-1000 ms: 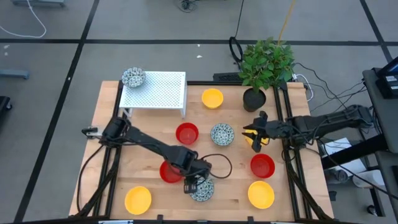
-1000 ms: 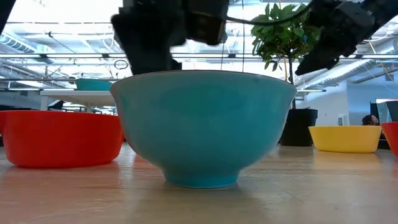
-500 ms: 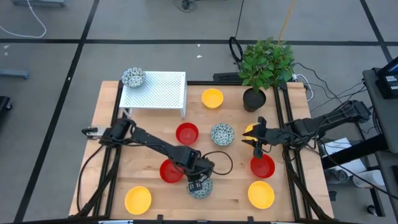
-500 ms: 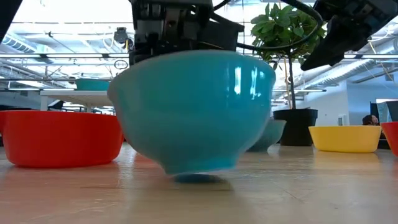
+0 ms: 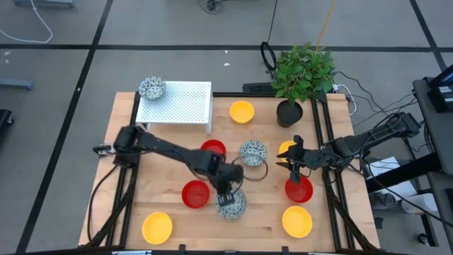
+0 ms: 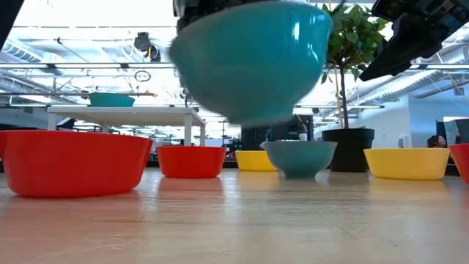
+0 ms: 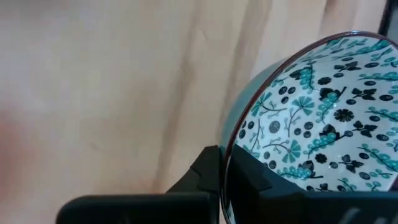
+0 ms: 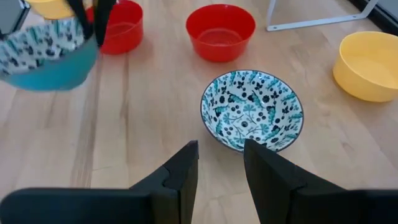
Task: Pick & Place Mini bowls
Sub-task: Stack the bottom blue patterned bowl on top of the blue patterned bowl on the shelf
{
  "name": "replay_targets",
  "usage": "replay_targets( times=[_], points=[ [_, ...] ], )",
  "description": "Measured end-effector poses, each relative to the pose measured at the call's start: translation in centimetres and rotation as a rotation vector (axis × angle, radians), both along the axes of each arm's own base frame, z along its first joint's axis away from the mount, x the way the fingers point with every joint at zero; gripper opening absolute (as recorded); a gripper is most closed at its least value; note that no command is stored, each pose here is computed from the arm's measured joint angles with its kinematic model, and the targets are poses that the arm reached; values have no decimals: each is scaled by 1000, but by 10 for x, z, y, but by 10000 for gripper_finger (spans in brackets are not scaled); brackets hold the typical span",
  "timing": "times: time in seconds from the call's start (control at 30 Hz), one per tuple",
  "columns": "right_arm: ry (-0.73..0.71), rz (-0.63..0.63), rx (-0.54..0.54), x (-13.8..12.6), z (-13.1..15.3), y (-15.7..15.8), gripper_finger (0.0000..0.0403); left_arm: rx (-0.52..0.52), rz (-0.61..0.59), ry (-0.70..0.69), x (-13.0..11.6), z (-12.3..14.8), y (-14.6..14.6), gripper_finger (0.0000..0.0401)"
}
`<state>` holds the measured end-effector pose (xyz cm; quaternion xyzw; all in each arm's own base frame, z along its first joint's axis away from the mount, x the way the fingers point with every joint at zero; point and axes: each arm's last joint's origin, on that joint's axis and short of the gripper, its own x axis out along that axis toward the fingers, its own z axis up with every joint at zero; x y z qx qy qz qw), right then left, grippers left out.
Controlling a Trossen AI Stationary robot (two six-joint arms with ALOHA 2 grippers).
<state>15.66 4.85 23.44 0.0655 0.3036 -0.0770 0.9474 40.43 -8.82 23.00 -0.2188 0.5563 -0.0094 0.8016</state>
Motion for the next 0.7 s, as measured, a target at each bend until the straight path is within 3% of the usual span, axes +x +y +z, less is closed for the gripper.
replay_targets(
  times=[0.13,0.3,0.5,0.7],
  points=[
    [-1,0,-1,0,0,0,116,96,39,-105,-13,40,32,26],
    [-5,-1,0,0,0,0,116,223,145,-124,-44,82,85,27],
    [-29,-59,-45,1,2,-2,116,362,323,-82,-101,122,160,10],
    [-70,-105,-67,3,4,-3,116,455,498,6,-161,142,225,36]
  ],
)
